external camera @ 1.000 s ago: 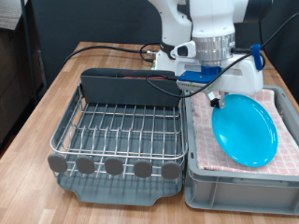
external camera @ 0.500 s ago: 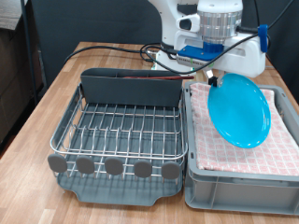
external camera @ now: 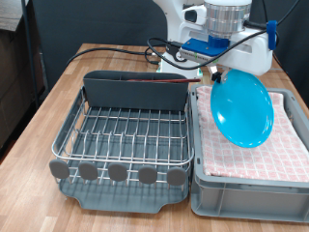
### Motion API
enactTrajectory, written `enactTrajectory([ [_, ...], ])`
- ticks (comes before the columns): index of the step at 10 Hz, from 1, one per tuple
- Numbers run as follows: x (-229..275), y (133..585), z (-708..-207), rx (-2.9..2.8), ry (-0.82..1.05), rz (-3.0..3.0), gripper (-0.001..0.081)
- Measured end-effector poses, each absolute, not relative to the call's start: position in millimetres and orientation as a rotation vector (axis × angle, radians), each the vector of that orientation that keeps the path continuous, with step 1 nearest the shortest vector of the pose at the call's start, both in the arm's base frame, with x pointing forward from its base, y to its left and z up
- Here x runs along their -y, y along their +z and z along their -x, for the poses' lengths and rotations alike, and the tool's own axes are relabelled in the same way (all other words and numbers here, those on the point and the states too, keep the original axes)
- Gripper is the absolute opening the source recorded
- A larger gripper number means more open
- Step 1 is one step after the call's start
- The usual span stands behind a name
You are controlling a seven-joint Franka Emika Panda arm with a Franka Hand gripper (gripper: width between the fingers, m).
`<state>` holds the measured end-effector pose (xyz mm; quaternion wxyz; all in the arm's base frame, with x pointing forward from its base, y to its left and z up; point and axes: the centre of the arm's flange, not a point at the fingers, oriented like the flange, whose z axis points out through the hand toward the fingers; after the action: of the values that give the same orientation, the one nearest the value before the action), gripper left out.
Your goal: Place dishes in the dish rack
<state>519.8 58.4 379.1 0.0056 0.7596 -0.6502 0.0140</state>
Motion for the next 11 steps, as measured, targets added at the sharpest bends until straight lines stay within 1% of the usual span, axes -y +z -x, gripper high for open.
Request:
enactTrajectory([
  [2,-37,387,-514,1.968,0.074,-2.33,0.0023],
  [5,6,413,-504,1.815,0.158,-2.34,0.0023],
  [8,55,434,-501,1.42,0.187,-2.417,0.0023],
  [11,100,462,-515,1.024,0.34,-2.587,0.0023],
])
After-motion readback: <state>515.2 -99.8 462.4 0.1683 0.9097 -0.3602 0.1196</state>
